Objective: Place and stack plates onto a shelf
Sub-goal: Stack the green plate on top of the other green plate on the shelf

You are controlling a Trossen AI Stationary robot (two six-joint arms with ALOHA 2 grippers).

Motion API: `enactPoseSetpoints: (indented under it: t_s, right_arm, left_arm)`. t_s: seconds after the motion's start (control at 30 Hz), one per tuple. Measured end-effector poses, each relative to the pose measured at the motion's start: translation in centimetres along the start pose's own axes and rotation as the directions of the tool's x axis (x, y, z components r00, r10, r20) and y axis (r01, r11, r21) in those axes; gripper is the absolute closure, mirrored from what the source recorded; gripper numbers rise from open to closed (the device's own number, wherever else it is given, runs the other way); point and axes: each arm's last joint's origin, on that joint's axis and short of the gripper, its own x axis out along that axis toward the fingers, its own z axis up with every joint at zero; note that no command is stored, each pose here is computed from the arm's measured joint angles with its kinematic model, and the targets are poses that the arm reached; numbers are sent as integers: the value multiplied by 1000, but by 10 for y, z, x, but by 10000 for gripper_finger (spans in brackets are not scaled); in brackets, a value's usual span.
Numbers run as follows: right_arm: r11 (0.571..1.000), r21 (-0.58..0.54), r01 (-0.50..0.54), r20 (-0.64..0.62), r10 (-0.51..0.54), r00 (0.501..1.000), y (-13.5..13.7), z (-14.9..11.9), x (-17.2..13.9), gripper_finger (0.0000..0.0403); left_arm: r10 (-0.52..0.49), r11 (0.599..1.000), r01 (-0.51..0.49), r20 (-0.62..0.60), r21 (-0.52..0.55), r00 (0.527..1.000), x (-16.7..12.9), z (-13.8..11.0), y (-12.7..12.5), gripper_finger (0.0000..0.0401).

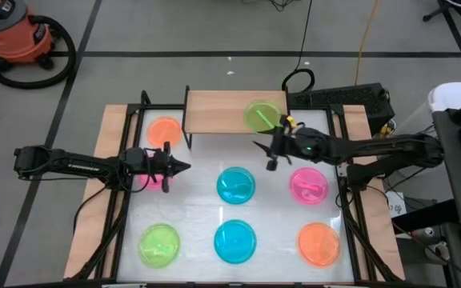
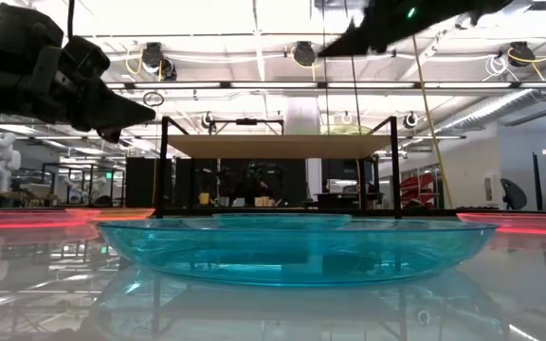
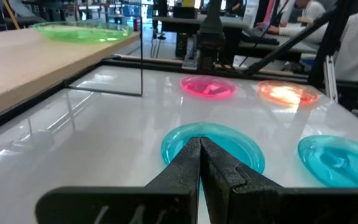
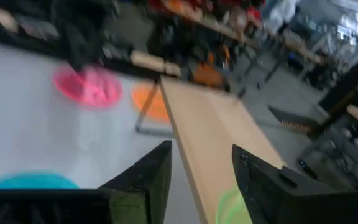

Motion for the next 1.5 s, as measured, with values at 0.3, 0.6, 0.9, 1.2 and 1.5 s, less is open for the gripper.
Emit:
enactPoseSetpoints:
  t_s: [0.3,0.6,0.9,1.2,1.5]
  right_arm:
    - [995,10,-97,171,94,981,15,2,-55,259]
    - [989,94,-115,370,73,926,27,-30,-79,259]
    - [978,116,-171,451,101,887,33,-30,-91,259]
    - [976,101,-194,459,127,879,38,-29,-94,259]
    - [970,114,-216,448,144,883,40,-30,-94,259]
  left_arm:
    - [-1,997,1,6,-73,1000,0,1,0,389]
    - [15,998,-10,68,-69,998,0,7,0,389]
    - [-119,993,116,-264,-28,957,29,83,-22,389]
    - [125,951,22,-447,309,886,49,147,-54,389]
    - [153,973,-26,-559,228,815,67,126,-55,389]
